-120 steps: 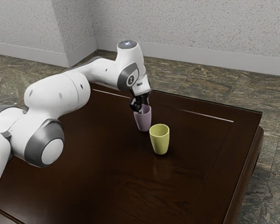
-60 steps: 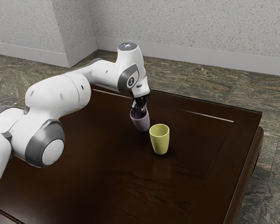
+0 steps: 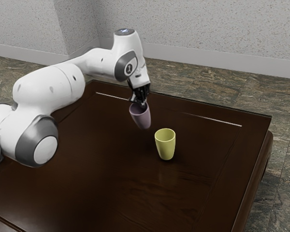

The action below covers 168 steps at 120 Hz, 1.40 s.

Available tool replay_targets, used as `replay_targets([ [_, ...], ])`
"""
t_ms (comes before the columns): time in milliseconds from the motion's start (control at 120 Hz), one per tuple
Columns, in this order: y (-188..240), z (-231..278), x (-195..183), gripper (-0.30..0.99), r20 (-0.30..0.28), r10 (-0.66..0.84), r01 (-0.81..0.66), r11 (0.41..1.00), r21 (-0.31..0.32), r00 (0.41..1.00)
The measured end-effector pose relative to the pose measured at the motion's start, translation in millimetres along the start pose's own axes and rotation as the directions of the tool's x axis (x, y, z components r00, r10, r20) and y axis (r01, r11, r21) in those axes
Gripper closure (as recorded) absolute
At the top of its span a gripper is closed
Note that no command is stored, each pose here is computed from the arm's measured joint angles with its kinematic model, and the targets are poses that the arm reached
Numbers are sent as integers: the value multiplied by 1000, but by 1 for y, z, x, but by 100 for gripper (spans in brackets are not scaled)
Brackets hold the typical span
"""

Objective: Place the left cup onto the right cup

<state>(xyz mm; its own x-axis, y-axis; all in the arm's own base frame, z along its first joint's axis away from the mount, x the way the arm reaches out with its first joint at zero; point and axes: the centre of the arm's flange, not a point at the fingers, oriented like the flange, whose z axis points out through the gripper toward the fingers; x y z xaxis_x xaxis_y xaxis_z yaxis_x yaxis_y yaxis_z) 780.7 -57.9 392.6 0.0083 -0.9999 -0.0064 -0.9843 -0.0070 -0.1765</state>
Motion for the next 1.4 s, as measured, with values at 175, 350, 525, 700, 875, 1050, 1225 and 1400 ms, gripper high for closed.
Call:
replay_targets([
  [175, 4, -29, 2, 78, -2, -10, 10, 1000, -27, 1000],
  [350, 7, -44, 6, 78, 22, -16, 17, 998, -67, 1000],
  [525, 1, -63, 12, 79, 42, -9, 12, 998, -57, 999],
  [700, -1, -83, 32, 79, 39, 16, -15, 1000, -22, 999],
  [875, 1, -98, 67, 79, 27, 57, -58, 998, 24, 998],
  [1050, 4, -107, 98, 79, 16, 92, -93, 994, 58, 996],
  [1225, 7, -99, 106, 79, 15, 86, -87, 995, 44, 996],
  [1400, 10, -93, 111, 79, 13, 76, -76, 997, 24, 997],
])
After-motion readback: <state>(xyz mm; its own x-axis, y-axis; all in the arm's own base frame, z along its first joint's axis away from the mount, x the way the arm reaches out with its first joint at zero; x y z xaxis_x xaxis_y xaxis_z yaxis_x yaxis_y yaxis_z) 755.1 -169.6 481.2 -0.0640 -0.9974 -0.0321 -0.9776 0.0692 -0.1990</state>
